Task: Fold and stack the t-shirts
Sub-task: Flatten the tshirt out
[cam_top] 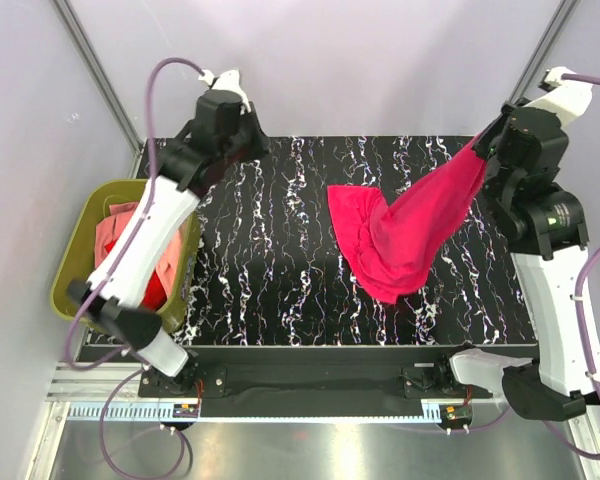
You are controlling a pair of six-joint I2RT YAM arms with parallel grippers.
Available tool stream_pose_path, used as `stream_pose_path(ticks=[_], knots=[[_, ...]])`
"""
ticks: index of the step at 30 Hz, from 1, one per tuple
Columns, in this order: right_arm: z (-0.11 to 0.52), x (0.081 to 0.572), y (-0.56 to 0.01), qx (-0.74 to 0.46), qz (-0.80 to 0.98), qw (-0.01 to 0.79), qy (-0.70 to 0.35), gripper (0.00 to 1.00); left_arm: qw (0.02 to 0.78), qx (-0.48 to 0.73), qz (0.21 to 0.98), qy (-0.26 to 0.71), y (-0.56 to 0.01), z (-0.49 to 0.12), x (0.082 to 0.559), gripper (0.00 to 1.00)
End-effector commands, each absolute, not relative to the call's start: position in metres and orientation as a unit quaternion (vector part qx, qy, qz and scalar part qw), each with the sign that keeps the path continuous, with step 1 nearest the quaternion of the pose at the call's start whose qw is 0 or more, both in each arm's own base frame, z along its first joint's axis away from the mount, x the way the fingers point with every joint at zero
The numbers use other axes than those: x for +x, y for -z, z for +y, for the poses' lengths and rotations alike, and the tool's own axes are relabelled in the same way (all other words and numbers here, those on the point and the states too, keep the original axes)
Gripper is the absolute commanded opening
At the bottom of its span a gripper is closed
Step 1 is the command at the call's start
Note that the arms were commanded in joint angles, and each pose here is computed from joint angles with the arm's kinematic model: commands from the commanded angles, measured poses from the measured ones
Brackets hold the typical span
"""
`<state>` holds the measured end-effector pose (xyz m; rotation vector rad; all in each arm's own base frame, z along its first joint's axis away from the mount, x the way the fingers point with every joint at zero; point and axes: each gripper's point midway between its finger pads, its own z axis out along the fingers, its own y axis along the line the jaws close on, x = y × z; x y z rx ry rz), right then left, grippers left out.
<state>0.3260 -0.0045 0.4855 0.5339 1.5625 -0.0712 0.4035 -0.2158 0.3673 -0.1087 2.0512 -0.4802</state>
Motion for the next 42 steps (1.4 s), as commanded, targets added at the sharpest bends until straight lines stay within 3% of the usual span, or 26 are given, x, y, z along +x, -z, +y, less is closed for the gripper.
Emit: stream_pose_path(ticks=[1,2,3,6,9,20,26,42], knots=[[-0.005,0.305,-0.518,0.246,0.663,0.707,-0.013,0.00,0.448,0.025,0.859,0.247,-0.333,-0.244,0.369,0.04],[-0.005,0.303,-0.515,0.249,0.664,0.705,-0.016,0.00,0.437,0.048,0.849,0.293,-0.318,-0.264,0.361,0.13],[-0.005,0.301,-0.508,0.253,0.669,0.699,-0.017,0.00,0.437,0.065,0.841,0.311,-0.316,-0.279,0.349,0.32],[-0.007,0.293,-0.501,0.256,0.670,0.696,-0.020,0.00,0.433,0.093,0.841,0.312,-0.295,-0.307,0.329,0.45],[-0.009,0.288,-0.494,0.259,0.672,0.693,-0.017,0.00,0.368,0.110,0.861,0.334,-0.253,-0.342,0.313,0.52],[-0.001,0.287,-0.461,0.250,0.694,0.675,-0.032,0.00,0.275,0.097,0.893,0.343,-0.117,-0.426,0.330,0.58],[0.001,0.286,-0.445,0.246,0.699,0.671,-0.034,0.00,0.254,0.066,0.906,0.331,-0.091,-0.453,0.343,0.59],[0.007,0.292,-0.424,0.234,0.711,0.662,-0.038,0.00,0.194,-0.011,0.923,0.331,-0.027,-0.483,0.322,0.60]])
